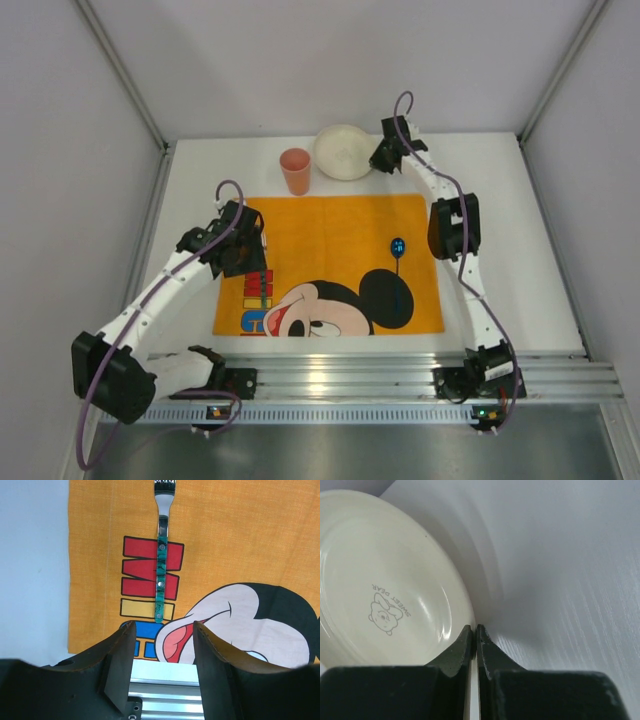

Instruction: Set the dinner table for one person

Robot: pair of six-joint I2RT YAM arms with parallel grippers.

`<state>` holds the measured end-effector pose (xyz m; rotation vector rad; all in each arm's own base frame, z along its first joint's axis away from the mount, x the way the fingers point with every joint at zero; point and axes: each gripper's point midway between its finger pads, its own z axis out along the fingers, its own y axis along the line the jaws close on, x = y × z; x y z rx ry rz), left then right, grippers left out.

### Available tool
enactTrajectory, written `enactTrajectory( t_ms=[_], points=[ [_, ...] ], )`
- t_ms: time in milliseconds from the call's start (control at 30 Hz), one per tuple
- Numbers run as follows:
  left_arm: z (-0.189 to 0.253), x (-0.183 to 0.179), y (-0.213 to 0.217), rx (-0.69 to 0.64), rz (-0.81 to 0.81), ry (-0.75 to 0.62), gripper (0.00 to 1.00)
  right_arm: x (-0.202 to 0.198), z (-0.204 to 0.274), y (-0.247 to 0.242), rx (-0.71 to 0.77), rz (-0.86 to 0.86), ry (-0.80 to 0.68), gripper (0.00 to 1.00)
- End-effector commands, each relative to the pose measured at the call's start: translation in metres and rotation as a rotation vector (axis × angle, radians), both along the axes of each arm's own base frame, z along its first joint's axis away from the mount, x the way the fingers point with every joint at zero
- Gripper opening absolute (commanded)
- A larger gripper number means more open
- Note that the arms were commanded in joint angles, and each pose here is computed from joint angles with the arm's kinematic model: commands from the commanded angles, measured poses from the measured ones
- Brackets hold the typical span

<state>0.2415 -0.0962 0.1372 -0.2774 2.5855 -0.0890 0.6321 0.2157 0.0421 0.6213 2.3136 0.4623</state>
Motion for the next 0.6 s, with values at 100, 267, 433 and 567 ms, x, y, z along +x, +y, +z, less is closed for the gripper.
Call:
enactTrajectory(
  t_ms=[100, 267, 433, 567],
  points=[
    [0.009, 0.018, -0.008, 0.003, -0.053, -0.025, 0.54, 0.026, 0.083, -0.015, 0.092, -0.025, -0.197, 0.00],
    [0.021, 0.045, -0.024, -0.022, -0.088, -0.069, 0.54, 0.008, 0.184, -0.047, 0.120, -0.045, -0.314, 0.00],
    [0.026, 0.064, -0.036, -0.042, -0.120, -0.094, 0.56, -0.057, 0.224, -0.060, 0.078, 0.030, -0.262, 0.00],
    [0.039, 0.084, -0.041, -0.040, -0.129, -0.150, 0.62, -0.149, 0.211, -0.049, 0.059, 0.150, -0.147, 0.00]
  ],
)
